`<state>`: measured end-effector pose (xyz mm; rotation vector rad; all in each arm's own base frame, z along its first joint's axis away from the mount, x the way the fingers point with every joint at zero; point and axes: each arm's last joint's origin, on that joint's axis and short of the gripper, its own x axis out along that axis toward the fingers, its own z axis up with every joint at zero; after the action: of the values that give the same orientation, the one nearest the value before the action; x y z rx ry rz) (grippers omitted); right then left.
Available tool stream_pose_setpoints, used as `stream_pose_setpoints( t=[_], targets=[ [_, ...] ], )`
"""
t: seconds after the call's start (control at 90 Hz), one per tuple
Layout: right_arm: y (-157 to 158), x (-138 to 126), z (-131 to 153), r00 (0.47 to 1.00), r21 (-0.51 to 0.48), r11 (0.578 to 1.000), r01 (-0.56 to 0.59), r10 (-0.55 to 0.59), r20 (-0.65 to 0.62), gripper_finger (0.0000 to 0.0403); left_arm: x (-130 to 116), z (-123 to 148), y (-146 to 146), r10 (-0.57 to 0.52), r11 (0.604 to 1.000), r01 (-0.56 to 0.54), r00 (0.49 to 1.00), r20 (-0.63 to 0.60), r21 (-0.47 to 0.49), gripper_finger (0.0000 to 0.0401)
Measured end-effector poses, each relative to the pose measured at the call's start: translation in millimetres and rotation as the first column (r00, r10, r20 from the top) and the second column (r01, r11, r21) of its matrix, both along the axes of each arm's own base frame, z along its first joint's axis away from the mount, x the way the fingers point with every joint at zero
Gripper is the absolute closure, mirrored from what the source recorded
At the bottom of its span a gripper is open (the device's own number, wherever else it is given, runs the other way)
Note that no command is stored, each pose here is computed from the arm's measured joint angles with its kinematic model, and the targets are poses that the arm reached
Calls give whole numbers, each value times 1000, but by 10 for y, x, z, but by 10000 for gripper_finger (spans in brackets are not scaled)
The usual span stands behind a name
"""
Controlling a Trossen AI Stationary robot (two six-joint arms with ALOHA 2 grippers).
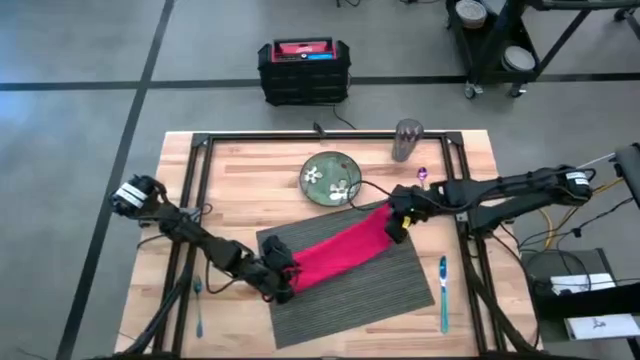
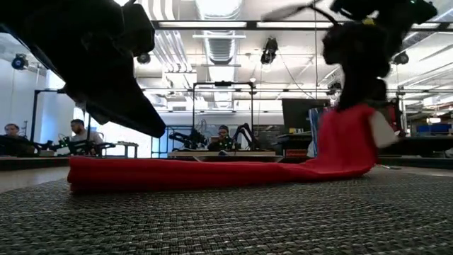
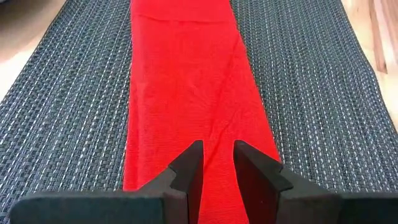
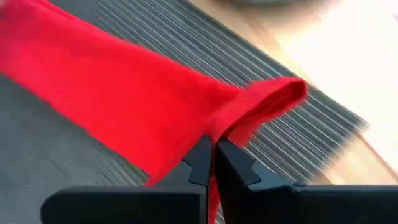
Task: Set table place
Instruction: Fold the red table napkin
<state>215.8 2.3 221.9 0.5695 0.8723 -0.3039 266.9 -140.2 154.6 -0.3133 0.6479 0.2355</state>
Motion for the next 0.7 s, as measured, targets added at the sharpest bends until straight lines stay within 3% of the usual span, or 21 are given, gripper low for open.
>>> stream_pose_setpoints(
  t=[0.133,0.533,0.7],
  targets=[
    [86,201,7,993,40,998,-43,38,113,403,0,-1,0,0,1000,0,1000,-1,0,326],
    [468,761,-73,959,47,985,-166,150,240,403,-7,37,6,0,1000,0,1000,9,-6,326],
    [607,1010,-85,951,28,977,-210,197,240,403,-58,133,-11,-53,991,51,999,-10,-121,326]
  ],
)
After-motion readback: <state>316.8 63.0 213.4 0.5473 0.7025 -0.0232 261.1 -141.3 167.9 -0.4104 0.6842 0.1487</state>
